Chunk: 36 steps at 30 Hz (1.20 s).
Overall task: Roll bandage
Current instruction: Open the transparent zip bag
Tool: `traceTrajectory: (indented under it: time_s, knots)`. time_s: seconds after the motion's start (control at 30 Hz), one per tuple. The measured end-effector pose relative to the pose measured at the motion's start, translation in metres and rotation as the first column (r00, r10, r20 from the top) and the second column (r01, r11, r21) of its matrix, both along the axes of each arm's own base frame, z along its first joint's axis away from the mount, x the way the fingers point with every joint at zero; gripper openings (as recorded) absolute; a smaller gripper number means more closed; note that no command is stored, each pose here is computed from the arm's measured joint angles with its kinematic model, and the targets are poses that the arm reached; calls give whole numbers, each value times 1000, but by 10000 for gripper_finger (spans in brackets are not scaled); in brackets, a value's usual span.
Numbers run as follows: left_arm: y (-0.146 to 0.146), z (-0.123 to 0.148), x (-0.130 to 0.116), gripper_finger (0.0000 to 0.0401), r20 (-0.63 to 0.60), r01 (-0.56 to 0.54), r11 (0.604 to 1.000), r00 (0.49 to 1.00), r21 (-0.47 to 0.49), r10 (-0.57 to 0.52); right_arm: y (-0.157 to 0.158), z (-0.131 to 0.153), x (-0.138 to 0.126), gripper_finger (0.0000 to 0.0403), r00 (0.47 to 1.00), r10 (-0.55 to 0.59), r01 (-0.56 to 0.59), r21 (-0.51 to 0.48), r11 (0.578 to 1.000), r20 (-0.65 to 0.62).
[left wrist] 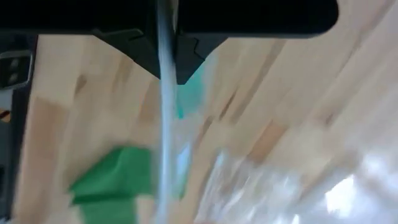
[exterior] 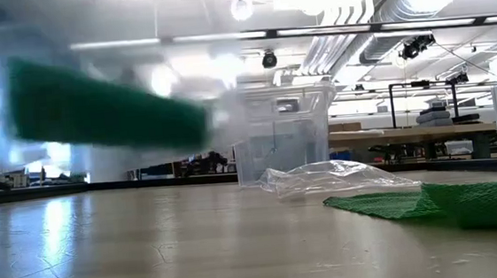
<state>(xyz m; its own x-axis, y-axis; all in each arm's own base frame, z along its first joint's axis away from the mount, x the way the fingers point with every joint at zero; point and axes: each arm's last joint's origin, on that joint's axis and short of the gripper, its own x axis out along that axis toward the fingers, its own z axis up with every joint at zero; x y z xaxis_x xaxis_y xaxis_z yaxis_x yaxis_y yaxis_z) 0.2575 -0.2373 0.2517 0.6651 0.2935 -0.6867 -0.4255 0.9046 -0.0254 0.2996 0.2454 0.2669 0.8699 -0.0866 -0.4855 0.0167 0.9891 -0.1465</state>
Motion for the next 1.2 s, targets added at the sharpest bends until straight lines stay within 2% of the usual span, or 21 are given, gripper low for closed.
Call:
traceTrajectory:
  time_s: [0.1, 0.23, 0.3, 0.33, 0.4, 0.5, 0.63, 0.8, 1.03, 1.2]
  knots:
    - [20, 10, -19, 1, -94, -123, 992, 988, -8, 121, -4, 1, -10, 85, 998, -51, 51, 0, 999, -44]
    - [50, 24, -43, 1, -208, -267, 958, 936, 109, 284, -4, -3, -18, 139, 993, -83, 85, 17, 996, -87]
    - [61, 28, -53, 1, -246, -300, 932, 906, 202, 345, -2, -4, -20, 159, 991, -87, 90, 26, 996, -98]
    - [62, 26, -53, 1, -249, -304, 928, 902, 216, 353, -1, -5, -21, 167, 991, -90, 93, 30, 995, -102]
    - [63, 17, -50, 1, -221, -274, 932, 919, 237, 326, 0, -6, -24, 176, 990, -89, 93, 30, 995, -110]
    - [62, -3, -40, 0, -192, -295, 935, 924, 197, 331, 1, -6, -24, 178, 990, -91, 94, 29, 995, -106]
    - [57, -41, -32, 3, -224, -317, 937, 912, 145, 344, 2, -6, -25, 178, 991, -84, 88, 28, 996, -107]
    - [58, -65, -33, 53, -305, -314, 946, 896, 79, 323, 2, -7, -25, 178, 990, -77, 81, 30, 996, -117]
    - [64, -49, -40, 156, -309, -313, 948, 898, 53, 314, 2, -10, -28, 178, 984, -42, 48, 29, 998, -174]
    - [69, -21, -51, 180, -231, -355, 935, 908, 21, 350, 1, -16, -34, 178, 949, 24, 8, 98, 995, -315]
